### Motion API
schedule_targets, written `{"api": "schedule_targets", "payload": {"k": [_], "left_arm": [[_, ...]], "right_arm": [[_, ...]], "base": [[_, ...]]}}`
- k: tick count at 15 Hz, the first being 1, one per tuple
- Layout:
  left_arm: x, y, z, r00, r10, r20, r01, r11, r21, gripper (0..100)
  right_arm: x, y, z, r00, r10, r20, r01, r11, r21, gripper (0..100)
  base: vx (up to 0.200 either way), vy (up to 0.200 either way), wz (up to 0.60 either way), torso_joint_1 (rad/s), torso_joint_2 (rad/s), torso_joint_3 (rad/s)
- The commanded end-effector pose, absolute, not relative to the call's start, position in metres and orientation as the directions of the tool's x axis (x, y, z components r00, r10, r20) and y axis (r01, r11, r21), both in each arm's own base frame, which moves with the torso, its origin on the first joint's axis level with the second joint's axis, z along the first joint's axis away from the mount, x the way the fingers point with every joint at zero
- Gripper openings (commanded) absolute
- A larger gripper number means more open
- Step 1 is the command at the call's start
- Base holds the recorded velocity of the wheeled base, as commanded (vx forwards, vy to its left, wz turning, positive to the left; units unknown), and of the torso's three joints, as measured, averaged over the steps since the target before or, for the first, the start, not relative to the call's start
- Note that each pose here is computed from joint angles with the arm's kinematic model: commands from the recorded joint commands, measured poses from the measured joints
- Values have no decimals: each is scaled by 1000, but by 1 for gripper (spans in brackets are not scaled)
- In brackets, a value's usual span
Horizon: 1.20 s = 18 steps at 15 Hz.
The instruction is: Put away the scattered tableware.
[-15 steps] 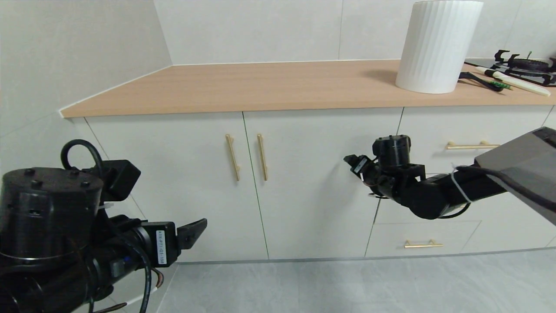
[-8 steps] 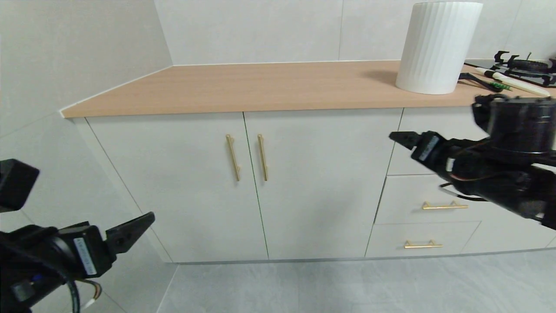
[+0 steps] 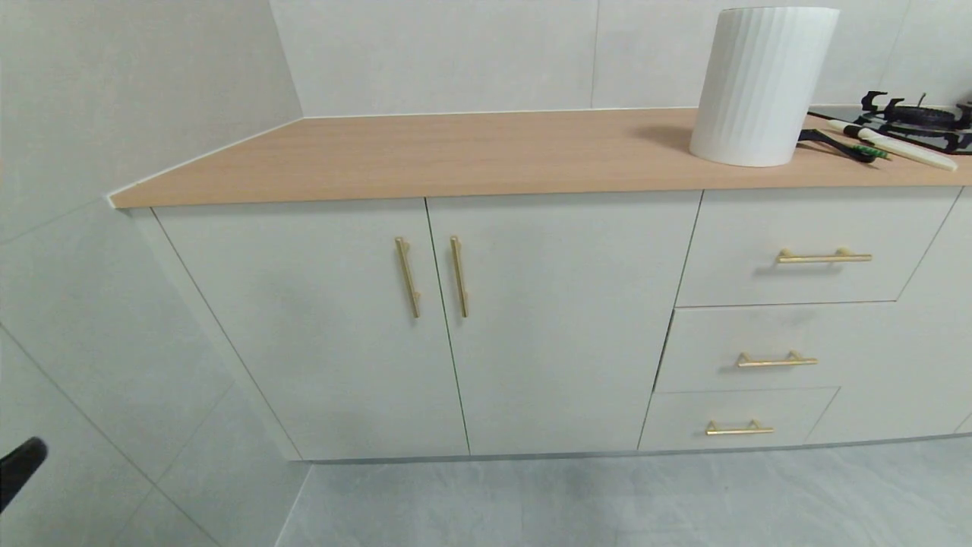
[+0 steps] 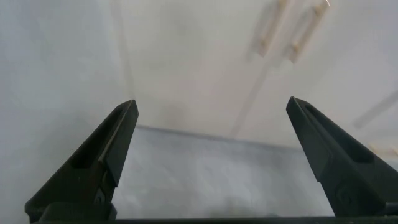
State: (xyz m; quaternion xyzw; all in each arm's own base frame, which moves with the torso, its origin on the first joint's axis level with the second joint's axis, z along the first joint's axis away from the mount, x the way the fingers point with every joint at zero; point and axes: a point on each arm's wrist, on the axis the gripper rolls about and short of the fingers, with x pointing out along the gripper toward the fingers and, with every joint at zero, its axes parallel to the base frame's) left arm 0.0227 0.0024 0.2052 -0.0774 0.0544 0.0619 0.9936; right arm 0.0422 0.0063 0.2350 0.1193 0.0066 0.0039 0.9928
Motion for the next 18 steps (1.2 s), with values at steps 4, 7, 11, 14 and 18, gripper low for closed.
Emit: {"api": "schedule_targets", "payload": {"k": [4, 7, 11, 14, 18], "left_arm": [[-44, 19, 160, 962, 263, 70, -253, 960, -121, 100], [-49, 16, 154, 933, 356, 53, -348, 930, -119, 100], [-52, 10, 125, 880, 473, 49, -468, 880, -85, 100], [-42, 10, 105, 887, 462, -5, -461, 885, -62, 100], [-27, 5, 82, 974, 228, -4, -228, 973, 35, 100]], "right_arm": [[-62, -16, 195, 969, -141, 203, 125, 988, 90, 100], [-68, -18, 191, 931, -301, 209, 289, 954, 85, 100], [-68, -8, 157, 905, -380, 191, 379, 924, 41, 100], [-49, -9, 133, 888, -427, 171, 425, 904, 51, 100], [-25, -7, 89, 940, -321, 119, 320, 947, 31, 100]], "base": [[0, 0, 0, 0, 0, 0], [0, 0, 0, 0, 0, 0], [0, 0, 0, 0, 0, 0], [0, 0, 0, 0, 0, 0], [0, 0, 0, 0, 0, 0]]}}
